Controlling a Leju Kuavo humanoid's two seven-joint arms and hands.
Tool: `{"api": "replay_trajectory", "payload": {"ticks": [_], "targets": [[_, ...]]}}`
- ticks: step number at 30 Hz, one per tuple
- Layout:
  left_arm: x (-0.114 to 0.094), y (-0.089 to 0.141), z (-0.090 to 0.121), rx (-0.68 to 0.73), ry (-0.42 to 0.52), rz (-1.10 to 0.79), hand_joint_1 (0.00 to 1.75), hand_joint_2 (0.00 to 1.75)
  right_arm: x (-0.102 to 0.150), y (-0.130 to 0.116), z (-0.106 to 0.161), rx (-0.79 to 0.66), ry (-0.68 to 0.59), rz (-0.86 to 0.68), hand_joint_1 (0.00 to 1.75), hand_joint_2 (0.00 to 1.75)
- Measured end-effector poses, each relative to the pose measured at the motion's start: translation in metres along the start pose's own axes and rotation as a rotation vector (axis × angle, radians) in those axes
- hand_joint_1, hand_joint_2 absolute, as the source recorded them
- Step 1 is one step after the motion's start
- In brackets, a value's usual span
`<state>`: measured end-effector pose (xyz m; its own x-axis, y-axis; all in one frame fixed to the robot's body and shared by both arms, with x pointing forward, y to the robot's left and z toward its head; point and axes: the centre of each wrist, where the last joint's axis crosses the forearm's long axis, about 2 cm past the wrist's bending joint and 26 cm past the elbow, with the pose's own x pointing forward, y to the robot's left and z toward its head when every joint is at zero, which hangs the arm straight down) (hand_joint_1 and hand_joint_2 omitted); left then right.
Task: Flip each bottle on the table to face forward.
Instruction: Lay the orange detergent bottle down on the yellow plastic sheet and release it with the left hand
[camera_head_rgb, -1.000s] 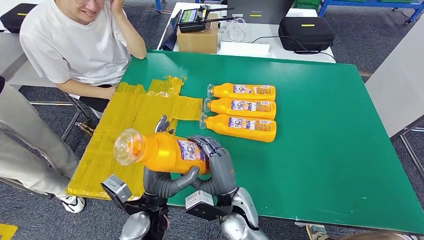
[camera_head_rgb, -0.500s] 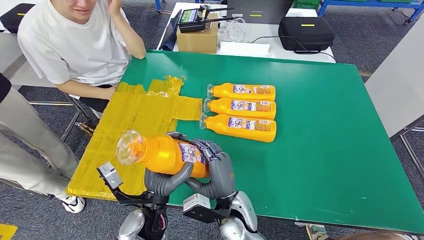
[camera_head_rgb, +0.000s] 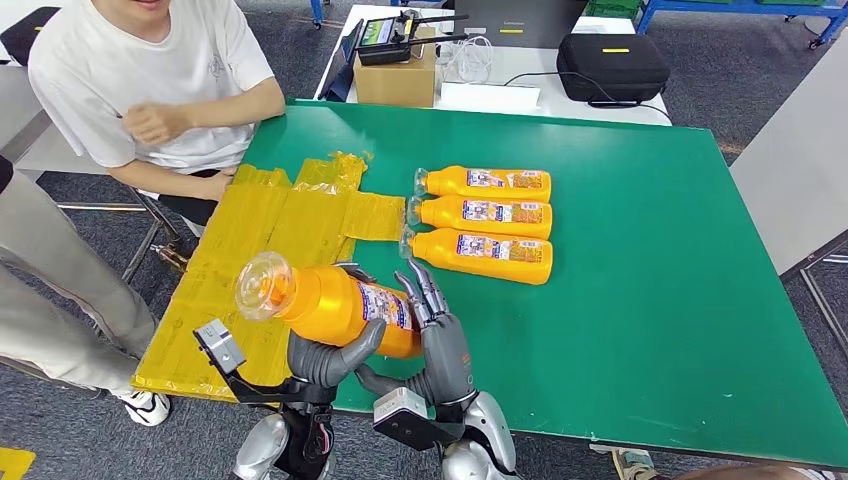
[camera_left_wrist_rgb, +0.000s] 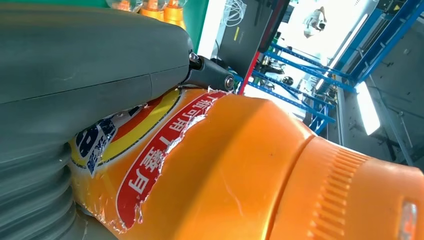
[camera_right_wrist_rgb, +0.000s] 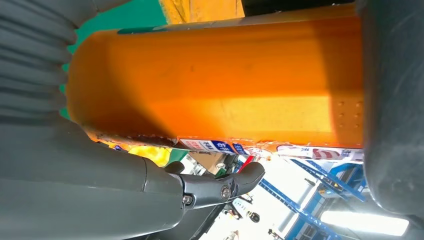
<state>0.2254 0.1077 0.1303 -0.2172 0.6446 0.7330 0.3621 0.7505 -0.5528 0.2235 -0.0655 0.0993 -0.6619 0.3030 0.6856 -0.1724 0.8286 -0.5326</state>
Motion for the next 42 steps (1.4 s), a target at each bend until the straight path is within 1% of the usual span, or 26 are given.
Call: {"api": "replay_trajectory", "payload": {"ticks": [22, 25, 27, 30, 33, 35, 37, 38, 40, 41, 42], "targets": [[0.000, 0.000, 0.000, 0.001, -0.002, -0.005, 1.75, 1.75, 0.000, -0.001, 0.001, -0.011, 0.006, -0.003, 0.00, 0.00], [0.000, 0.001, 0.000, 0.006, -0.011, -0.036, 1.75, 1.75, 0.001, -0.001, 0.001, -0.029, 0.012, -0.023, 0.00, 0.00], [0.001, 0.002, -0.001, 0.027, -0.026, -0.100, 1.75, 1.75, 0.002, -0.003, 0.000, -0.057, 0.010, -0.035, 0.00, 0.00], [0.002, 0.008, -0.005, 0.095, -0.081, -0.305, 1.75, 1.75, 0.004, -0.006, 0.002, -0.111, 0.005, -0.041, 0.00, 0.00], [0.006, 0.018, -0.009, 0.161, -0.184, -0.583, 1.70, 1.75, 0.007, -0.008, 0.005, -0.160, 0.003, -0.053, 0.00, 0.00], [0.010, 0.026, -0.011, 0.189, -0.253, -0.792, 1.65, 1.75, 0.008, -0.011, 0.006, -0.214, -0.008, -0.067, 0.00, 0.00], [0.015, 0.036, -0.013, 0.195, -0.310, -1.072, 1.64, 1.75, 0.008, -0.015, 0.007, -0.314, -0.007, -0.109, 0.00, 0.00], [0.019, 0.044, -0.015, 0.175, -0.344, -1.237, 1.64, 1.75, 0.007, -0.017, 0.007, -0.366, 0.006, -0.138, 0.00, 0.00], [0.024, 0.065, -0.016, 0.053, -0.398, -1.585, 1.63, 1.75, 0.005, -0.021, 0.007, -0.433, 0.033, -0.180, 0.00, 0.00], [0.025, 0.075, -0.015, -0.021, -0.397, -1.723, 1.61, 1.75, 0.004, -0.023, 0.007, -0.450, 0.041, -0.188, 0.00, 0.00], [0.026, 0.085, -0.013, -0.079, -0.376, -1.828, 1.59, 1.75, 0.003, -0.024, 0.007, -0.459, 0.043, -0.190, 0.00, 0.00]]}}
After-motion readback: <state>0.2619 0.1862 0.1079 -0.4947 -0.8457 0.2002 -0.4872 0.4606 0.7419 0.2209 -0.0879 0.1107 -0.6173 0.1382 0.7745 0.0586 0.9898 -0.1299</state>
